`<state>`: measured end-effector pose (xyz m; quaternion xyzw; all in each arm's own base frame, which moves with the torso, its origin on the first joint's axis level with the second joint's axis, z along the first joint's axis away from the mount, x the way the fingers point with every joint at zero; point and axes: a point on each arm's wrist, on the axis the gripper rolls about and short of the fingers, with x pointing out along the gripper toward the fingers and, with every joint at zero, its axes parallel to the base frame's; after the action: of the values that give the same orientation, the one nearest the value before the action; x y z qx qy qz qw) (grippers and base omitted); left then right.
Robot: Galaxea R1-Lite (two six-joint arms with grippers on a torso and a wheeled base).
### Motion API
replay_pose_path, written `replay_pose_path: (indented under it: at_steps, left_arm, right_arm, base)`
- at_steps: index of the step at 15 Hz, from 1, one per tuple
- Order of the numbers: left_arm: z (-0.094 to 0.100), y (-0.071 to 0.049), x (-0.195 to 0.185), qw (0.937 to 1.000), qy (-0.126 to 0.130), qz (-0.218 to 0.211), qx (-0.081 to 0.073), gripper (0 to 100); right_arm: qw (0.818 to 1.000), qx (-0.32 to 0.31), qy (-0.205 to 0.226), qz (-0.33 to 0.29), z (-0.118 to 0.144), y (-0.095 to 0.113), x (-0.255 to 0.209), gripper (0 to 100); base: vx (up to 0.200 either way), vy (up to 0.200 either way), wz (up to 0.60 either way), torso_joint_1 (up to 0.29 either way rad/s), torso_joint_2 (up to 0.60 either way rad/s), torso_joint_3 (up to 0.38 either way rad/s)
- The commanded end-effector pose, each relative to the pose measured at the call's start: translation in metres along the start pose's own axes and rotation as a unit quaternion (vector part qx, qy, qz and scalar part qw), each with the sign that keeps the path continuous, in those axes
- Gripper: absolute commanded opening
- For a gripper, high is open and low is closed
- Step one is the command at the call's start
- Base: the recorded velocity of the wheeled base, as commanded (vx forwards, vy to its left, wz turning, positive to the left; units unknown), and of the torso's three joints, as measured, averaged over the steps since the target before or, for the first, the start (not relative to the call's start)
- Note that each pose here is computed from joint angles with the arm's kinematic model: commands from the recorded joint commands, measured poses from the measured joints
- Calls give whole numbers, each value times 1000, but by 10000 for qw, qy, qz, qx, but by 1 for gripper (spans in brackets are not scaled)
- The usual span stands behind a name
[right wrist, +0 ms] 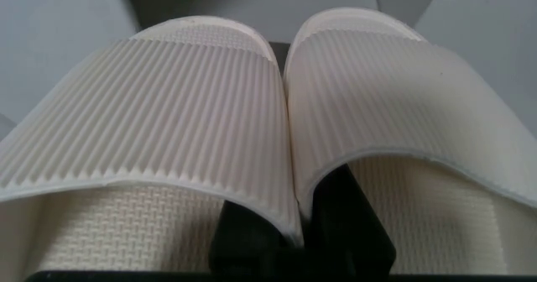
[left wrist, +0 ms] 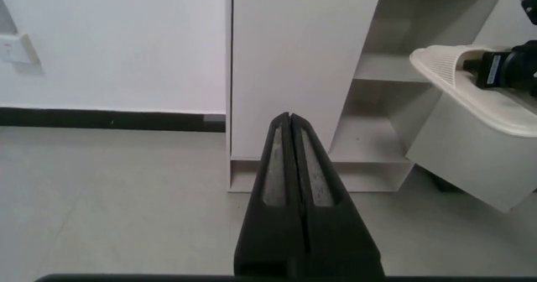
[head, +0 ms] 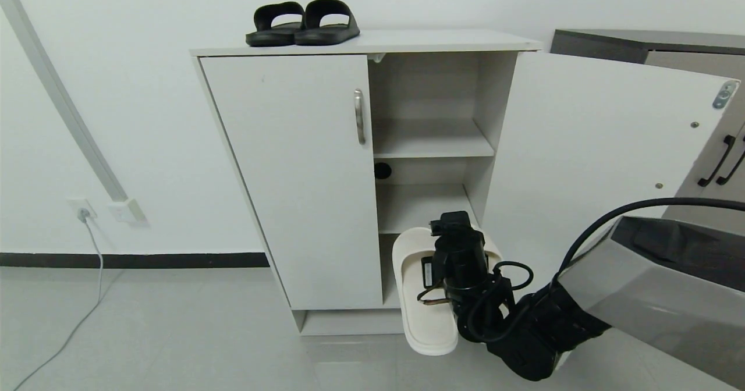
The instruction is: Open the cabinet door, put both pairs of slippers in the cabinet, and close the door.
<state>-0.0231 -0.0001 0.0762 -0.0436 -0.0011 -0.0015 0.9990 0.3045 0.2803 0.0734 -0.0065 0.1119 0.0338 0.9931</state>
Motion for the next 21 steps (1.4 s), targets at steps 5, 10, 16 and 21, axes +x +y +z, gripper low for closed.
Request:
replay_pose_path:
  at_steps: [5,10,16,21]
  left_arm:
    - [0,0,0,10000,4,0,-1,0]
    - [0,0,0,10000,12,1,-9,0]
    - [0,0,0,10000,4,0,7,0]
    - [0,0,0,10000,12,1,-1,0]
  right_arm:
    - [9996,62,-284,-20,-20,4,21,0]
    - [9978,-17,-667,-14,-13,3,22,0]
    - [9943,-64,-1054,-144,-17,-3,32,0]
    - [9938,-110,-1095,-126,-18,-3,33,0]
  base:
    - [0,0,0,2,2,-185]
    - [0,0,0,4,1,-199]
    - [0,0,0,3,2,-33]
    - [40,0,0,0,0,0]
